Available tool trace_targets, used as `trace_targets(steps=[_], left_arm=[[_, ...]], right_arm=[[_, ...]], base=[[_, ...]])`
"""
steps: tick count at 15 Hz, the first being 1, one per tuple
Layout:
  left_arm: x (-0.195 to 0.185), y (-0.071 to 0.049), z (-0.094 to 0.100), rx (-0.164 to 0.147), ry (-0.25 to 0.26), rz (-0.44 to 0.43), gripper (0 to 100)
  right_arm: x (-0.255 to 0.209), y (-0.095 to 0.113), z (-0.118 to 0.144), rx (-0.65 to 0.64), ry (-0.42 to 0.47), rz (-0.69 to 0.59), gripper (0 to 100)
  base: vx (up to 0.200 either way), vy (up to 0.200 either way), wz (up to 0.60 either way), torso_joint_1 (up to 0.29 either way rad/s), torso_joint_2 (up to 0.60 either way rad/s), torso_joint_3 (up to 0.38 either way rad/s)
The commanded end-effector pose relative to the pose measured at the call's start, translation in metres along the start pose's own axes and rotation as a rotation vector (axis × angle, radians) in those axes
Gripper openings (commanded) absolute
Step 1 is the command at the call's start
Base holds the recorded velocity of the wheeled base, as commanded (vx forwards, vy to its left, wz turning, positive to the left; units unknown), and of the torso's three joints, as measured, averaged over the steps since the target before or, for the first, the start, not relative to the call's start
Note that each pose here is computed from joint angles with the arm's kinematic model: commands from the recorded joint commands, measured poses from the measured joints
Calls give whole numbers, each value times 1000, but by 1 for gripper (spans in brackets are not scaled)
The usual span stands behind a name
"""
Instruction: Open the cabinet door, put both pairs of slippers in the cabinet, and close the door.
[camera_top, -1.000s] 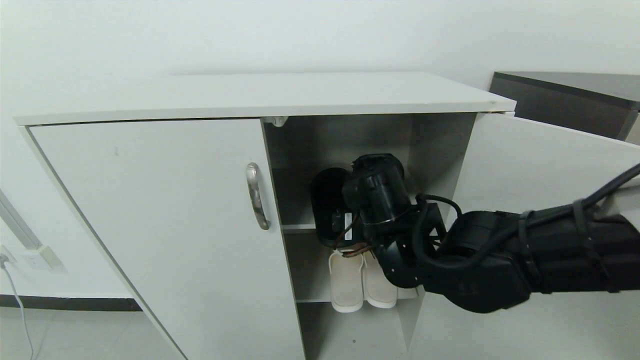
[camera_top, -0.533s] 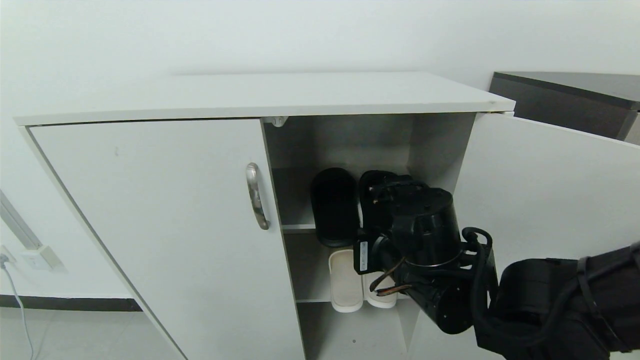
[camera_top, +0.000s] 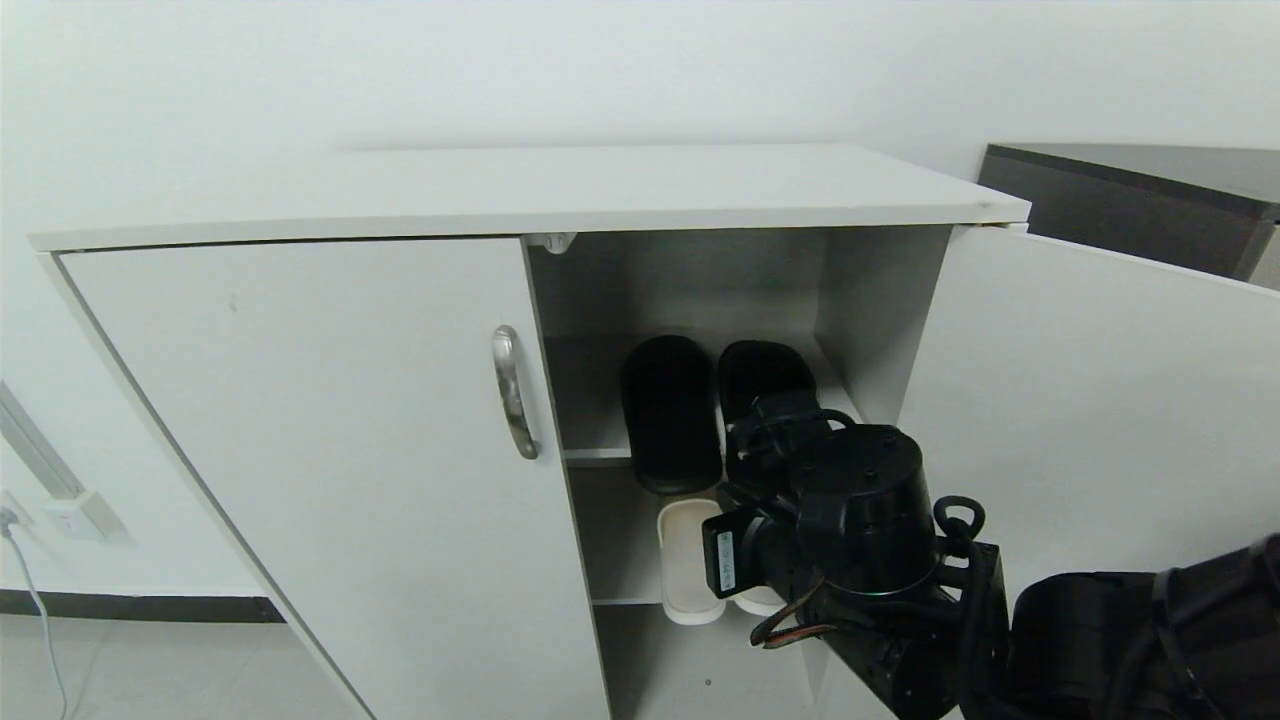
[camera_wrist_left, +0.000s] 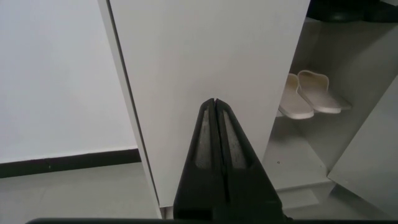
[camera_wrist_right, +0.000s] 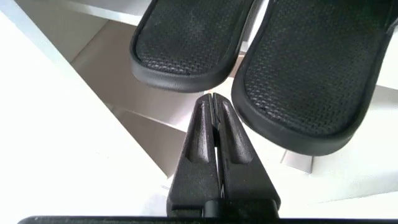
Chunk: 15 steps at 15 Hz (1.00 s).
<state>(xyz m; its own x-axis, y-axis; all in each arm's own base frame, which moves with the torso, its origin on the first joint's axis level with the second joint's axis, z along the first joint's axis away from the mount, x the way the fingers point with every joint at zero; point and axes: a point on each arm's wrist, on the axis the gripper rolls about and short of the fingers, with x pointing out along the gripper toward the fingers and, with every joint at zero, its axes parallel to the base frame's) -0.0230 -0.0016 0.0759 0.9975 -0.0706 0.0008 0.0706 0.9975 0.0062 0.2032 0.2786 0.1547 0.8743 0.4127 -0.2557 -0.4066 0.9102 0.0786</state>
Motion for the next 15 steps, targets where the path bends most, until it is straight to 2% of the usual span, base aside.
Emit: trace_targets(steps=[1,2,15], left_arm=[[0,0,0,0,1,0,0],[0,0,0,0,1,0,0],[0,0,0,0,-1,0,0]], right_arm=[[1,2,-3,-4,6,1,0],[0,3,-3,-5,7,4,0],[-1,1,-8,-15,23,-1,0]], base=[[0,0,0,0,0,0],[0,0,0,0,0,0],[-200,0,0,-1,3,4]])
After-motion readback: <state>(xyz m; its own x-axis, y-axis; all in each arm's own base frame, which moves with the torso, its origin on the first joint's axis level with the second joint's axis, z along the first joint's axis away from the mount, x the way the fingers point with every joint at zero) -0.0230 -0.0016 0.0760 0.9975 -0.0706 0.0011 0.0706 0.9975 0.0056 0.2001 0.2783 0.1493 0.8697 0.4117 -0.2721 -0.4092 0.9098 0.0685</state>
